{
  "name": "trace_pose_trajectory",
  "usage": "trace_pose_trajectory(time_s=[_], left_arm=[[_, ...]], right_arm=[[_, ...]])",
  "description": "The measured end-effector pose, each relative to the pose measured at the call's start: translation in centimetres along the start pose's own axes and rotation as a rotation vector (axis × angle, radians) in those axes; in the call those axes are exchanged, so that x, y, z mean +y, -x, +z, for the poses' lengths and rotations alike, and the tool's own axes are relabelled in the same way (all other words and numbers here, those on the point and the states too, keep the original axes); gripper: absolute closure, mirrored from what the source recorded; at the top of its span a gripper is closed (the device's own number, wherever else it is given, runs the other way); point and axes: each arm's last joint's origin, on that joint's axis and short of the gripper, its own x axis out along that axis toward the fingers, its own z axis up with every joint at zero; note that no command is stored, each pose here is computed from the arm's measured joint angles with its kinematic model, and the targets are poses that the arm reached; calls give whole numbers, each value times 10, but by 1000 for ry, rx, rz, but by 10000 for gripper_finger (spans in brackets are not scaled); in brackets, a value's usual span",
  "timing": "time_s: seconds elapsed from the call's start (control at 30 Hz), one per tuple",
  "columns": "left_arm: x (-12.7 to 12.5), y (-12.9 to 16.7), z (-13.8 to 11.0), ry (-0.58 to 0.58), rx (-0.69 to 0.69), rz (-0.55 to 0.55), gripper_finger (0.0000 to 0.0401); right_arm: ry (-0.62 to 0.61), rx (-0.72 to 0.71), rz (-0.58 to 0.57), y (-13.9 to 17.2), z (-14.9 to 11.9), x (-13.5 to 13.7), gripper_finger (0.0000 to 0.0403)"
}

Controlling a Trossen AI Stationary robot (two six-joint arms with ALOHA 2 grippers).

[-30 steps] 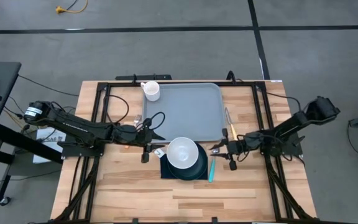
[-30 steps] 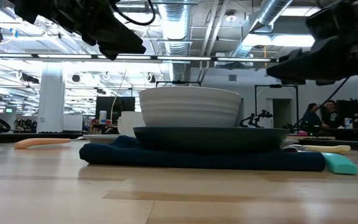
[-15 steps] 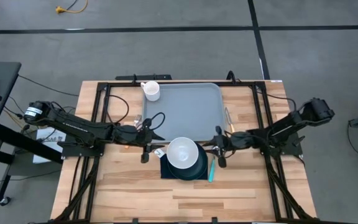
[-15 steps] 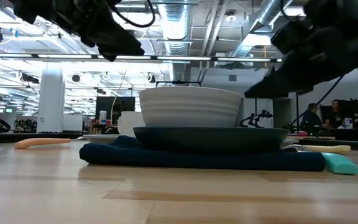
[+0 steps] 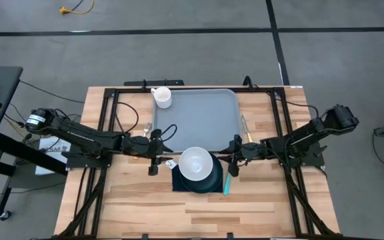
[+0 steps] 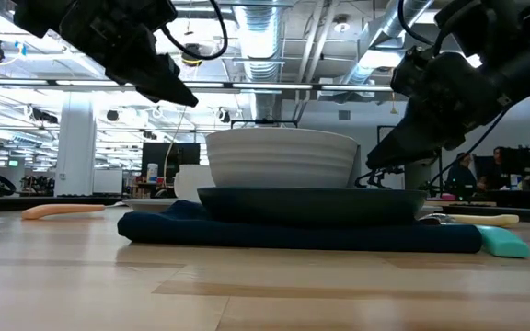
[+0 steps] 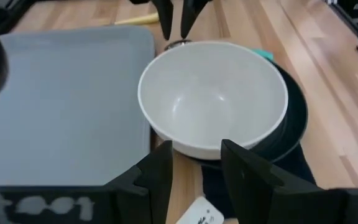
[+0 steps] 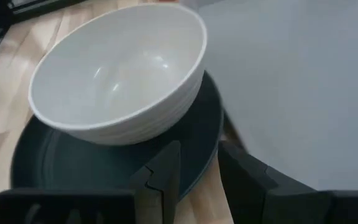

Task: Set up tray
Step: Remove the white bowl from the green plate

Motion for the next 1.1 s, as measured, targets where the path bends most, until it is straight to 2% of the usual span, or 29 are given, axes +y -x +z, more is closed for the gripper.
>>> trace_pose_trajectory(time_s=[0.23, 0.47, 0.63, 0.87, 0.97, 1.1], left_arm=[[0, 0, -1, 14, 6, 1, 276], [0, 0, -1, 17, 6, 1, 276], [0, 0, -1, 17, 5, 2, 276], [0, 0, 2, 14, -19, -1, 276], [-1, 0, 2, -64, -18, -44, 276], [-3, 0, 2, -262, -27, -86, 276]], right_arm=[[-32, 44, 10, 2, -6, 5, 301], [-21, 49, 35, 4, -9, 11, 301], [-87, 44, 22, 3, -8, 10, 301], [-84, 46, 28, 4, -9, 12, 301], [-73, 46, 28, 4, -9, 11, 301], [-58, 45, 29, 4, -9, 11, 301]])
